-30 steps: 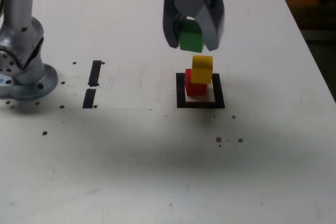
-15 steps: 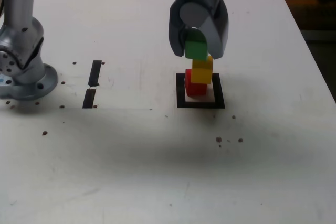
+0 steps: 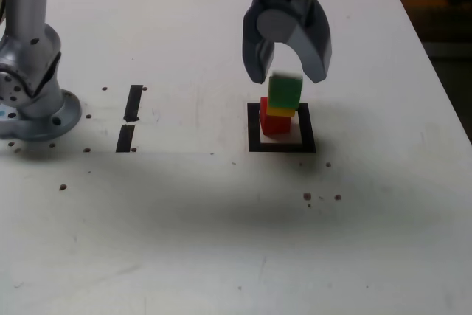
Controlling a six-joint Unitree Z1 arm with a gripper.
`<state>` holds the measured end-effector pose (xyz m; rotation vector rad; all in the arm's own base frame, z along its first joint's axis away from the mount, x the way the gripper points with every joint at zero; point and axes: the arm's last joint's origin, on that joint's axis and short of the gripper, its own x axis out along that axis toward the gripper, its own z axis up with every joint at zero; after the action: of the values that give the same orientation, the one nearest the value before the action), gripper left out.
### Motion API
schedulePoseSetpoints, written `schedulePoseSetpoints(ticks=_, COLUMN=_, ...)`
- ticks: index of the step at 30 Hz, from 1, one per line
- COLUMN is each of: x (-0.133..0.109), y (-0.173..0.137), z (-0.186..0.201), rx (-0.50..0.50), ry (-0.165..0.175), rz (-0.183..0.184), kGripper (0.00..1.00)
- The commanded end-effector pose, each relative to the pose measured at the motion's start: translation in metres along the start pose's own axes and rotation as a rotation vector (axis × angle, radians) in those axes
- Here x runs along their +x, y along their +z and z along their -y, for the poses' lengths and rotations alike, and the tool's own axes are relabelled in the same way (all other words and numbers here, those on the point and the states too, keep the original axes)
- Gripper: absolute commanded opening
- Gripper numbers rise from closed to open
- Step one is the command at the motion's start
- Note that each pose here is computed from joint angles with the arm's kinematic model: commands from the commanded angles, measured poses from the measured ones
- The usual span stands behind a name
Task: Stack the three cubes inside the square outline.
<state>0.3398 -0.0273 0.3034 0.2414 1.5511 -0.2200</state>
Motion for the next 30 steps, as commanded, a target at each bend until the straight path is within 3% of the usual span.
schedulePoseSetpoints(ticks=1, x=-0.001, y=-0.002, z=-0.002, rx=-0.005, ry=0.005, rz=0.005, kGripper=0.73)
schedulePoseSetpoints(ticks=10, x=-0.003, y=-0.007, z=-0.004, rx=-0.012, ry=0.025, rz=0.005, kGripper=0.80)
schedulePoseSetpoints(ticks=17, x=-0.016, y=-0.021, z=0.004, rx=-0.001, ry=0.037, rz=0.046, kGripper=0.82)
schedulePoseSetpoints(ticks=22, x=-0.022, y=-0.030, z=0.026, rx=0.051, ry=0.039, rz=0.056, kGripper=0.86)
schedulePoseSetpoints(ticks=26, x=-0.023, y=-0.032, z=0.048, rx=0.092, ry=0.061, rz=0.077, kGripper=0.95)
schedulePoseSetpoints(ticks=30, x=-0.017, y=-0.032, z=0.069, rx=0.128, ry=0.091, rz=0.121, kGripper=0.99)
